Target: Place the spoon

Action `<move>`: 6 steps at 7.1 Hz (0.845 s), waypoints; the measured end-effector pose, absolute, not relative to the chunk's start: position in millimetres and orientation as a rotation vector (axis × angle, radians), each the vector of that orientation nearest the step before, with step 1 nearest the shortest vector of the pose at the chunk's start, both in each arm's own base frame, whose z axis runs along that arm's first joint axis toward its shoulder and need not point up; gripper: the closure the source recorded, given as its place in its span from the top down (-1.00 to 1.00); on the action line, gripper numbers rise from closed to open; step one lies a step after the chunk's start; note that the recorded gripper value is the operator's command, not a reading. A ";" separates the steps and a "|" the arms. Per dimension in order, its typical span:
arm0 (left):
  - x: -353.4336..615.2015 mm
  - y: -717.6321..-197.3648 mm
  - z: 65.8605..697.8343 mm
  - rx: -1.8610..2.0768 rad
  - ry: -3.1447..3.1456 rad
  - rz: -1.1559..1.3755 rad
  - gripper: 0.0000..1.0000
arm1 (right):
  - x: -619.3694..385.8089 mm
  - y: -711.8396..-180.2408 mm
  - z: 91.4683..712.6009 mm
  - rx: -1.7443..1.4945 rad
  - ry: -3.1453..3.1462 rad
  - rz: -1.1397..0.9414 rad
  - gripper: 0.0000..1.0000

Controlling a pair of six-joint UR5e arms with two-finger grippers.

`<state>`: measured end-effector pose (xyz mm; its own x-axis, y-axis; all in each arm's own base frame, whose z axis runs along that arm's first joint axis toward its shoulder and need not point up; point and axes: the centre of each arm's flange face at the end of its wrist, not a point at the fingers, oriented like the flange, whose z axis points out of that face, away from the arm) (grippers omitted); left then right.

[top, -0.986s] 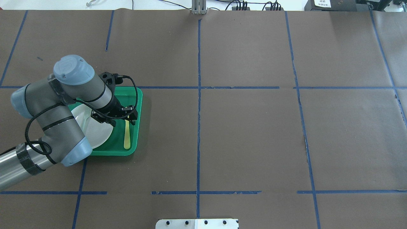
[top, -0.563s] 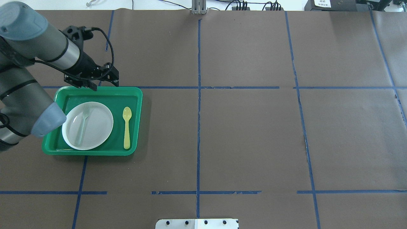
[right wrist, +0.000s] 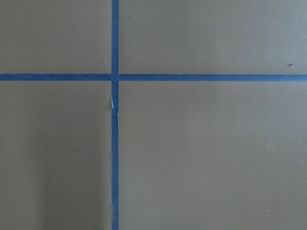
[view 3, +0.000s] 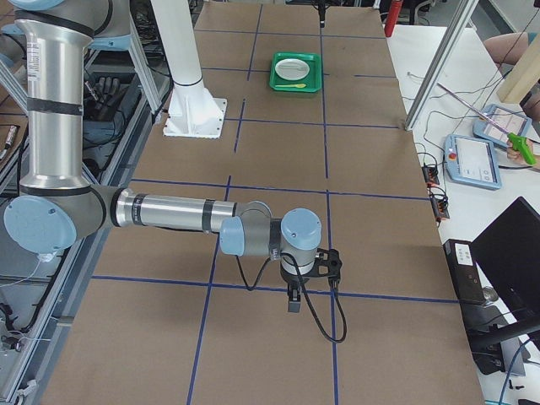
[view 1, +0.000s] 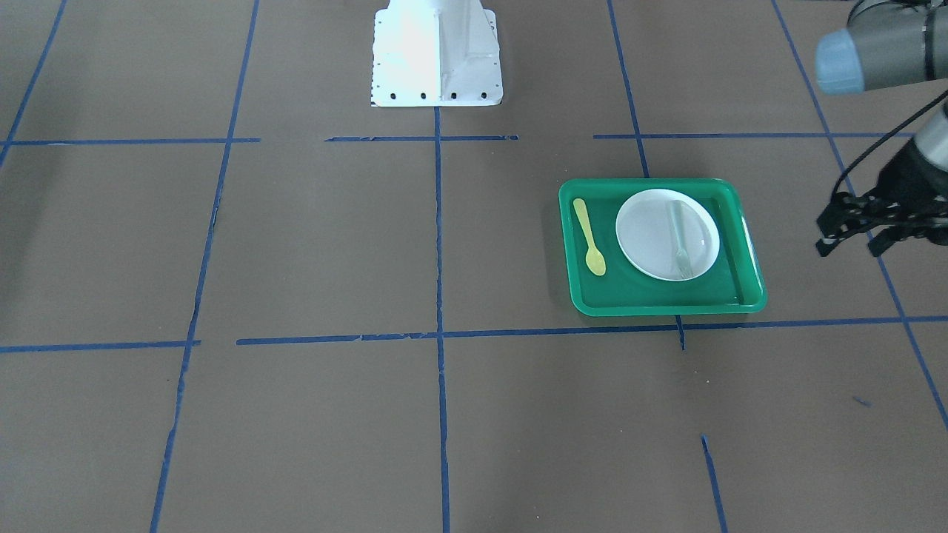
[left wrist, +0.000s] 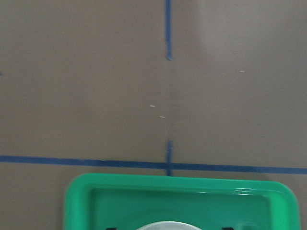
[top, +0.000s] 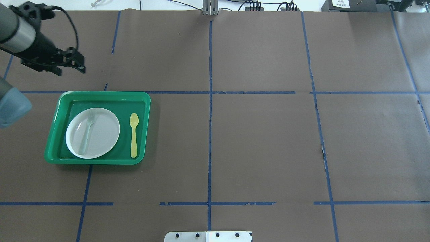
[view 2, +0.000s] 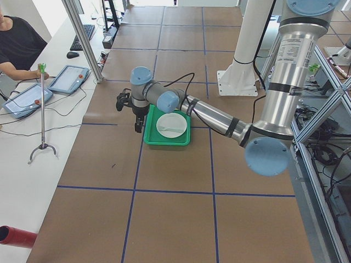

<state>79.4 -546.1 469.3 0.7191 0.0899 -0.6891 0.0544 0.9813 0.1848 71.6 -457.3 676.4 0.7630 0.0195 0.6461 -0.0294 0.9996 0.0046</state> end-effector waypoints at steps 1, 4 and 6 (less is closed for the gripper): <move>22.7 -538.4 509.0 0.208 0.735 0.063 0.58 | 71.6 -457.3 676.4 0.015 -0.703 0.027 1.00; -94.8 -520.2 592.7 0.197 0.679 0.089 0.58 | 71.6 -457.2 676.4 0.015 -0.702 0.027 1.00; -119.1 -512.7 615.0 0.185 0.675 0.082 0.58 | 71.6 -457.0 676.7 0.014 -0.703 0.027 1.00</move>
<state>-119.1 -512.7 615.0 0.7782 0.1350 -0.6133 -0.0153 0.9804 0.1965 71.6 -457.0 676.7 0.7628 0.0198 0.6464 -0.0294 0.9996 0.0040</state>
